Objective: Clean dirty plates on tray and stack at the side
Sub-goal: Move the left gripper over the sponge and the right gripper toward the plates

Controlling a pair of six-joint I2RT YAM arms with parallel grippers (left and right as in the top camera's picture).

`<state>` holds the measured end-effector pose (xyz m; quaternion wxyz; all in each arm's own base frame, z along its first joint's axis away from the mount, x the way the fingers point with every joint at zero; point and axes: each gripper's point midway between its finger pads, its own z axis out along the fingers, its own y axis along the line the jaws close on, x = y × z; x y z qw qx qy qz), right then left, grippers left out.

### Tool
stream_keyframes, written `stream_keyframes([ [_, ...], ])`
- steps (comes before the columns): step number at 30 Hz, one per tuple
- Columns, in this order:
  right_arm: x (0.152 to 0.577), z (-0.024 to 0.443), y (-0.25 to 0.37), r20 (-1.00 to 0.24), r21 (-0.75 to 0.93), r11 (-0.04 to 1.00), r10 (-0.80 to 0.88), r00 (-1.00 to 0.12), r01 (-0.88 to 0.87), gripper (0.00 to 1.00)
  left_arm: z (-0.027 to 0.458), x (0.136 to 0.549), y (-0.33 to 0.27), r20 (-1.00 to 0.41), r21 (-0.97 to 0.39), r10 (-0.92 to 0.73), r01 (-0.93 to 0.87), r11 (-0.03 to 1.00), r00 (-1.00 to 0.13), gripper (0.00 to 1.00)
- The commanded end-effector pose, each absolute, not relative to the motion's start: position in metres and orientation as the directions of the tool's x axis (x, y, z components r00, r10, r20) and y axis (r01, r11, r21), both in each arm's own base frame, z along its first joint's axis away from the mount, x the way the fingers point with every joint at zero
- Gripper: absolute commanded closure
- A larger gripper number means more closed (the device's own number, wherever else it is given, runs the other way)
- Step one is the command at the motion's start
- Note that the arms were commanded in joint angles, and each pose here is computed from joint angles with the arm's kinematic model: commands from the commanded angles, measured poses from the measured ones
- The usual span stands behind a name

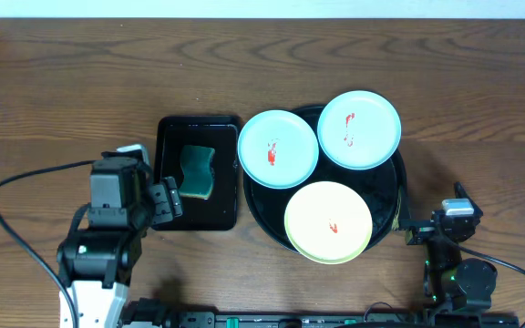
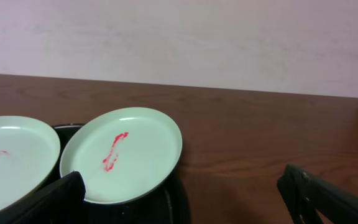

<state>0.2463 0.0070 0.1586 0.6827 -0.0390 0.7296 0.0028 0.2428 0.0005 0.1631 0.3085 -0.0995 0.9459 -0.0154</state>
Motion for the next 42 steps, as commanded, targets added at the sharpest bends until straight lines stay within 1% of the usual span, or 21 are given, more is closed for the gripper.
stream_keyframes([
  [1,0.246,0.158,0.003,-0.996,-0.052,0.998,-0.054,-0.067,-0.038,0.01,0.168,0.246,-0.001,-0.579,-0.107,-0.21,-0.182,0.977,-0.788,0.17],
  [6,0.246,0.16,0.008,-0.997,-0.045,0.997,-0.049,-0.058,-0.068,0.01,0.169,0.248,-0.001,-0.583,-0.108,-0.21,-0.182,0.977,-0.785,0.17],
  [9,0.246,0.16,0.008,-0.998,0.014,0.998,0.01,-0.062,-0.064,0.01,0.171,0.251,-0.001,-0.597,-0.112,-0.211,-0.18,0.977,-0.774,0.17],
  [13,0.244,0.159,0.008,-0.994,0.058,0.996,0.052,-0.095,-0.061,0.01,0.175,0.257,-0.001,-0.617,-0.117,-0.211,-0.177,0.977,-0.758,0.17],
  [21,0.238,0.17,0.008,-0.97,0.07,0.996,0.056,-0.237,-0.052,0.01,0.181,0.264,-0.001,-0.645,-0.125,-0.212,-0.172,0.977,-0.734,0.17],
  [27,0.245,0.191,0.008,-0.947,0.017,0.998,-0.005,-0.321,-0.066,0.01,0.19,0.273,-0.002,-0.681,-0.135,-0.213,-0.165,0.977,-0.7,0.17],
  [30,0.252,0.198,0.008,-0.926,0.019,0.998,-0.007,-0.377,-0.066,0.01,0.193,0.277,-0.002,-0.695,-0.139,-0.213,-0.163,0.977,-0.687,0.17],
  [34,0.263,0.201,0.007,-0.886,0.029,0.998,-0.004,-0.464,-0.064,0.01,0.199,0.282,-0.002,-0.717,-0.15,-0.22,-0.162,0.975,-0.661,0.17],
  [37,0.272,0.203,0.007,-0.846,0.029,0.997,-0.012,-0.533,-0.067,0.01,0.205,0.288,-0.002,-0.731,-0.183,-0.256,-0.18,0.966,-0.633,0.17],
  [42,0.286,0.207,0.011,-0.766,-0.037,0.991,-0.11,-0.634,-0.127,0.01,0.206,0.292,-0.002,-0.732,-0.204,-0.281,-0.194,0.96,-0.621,0.17],
])
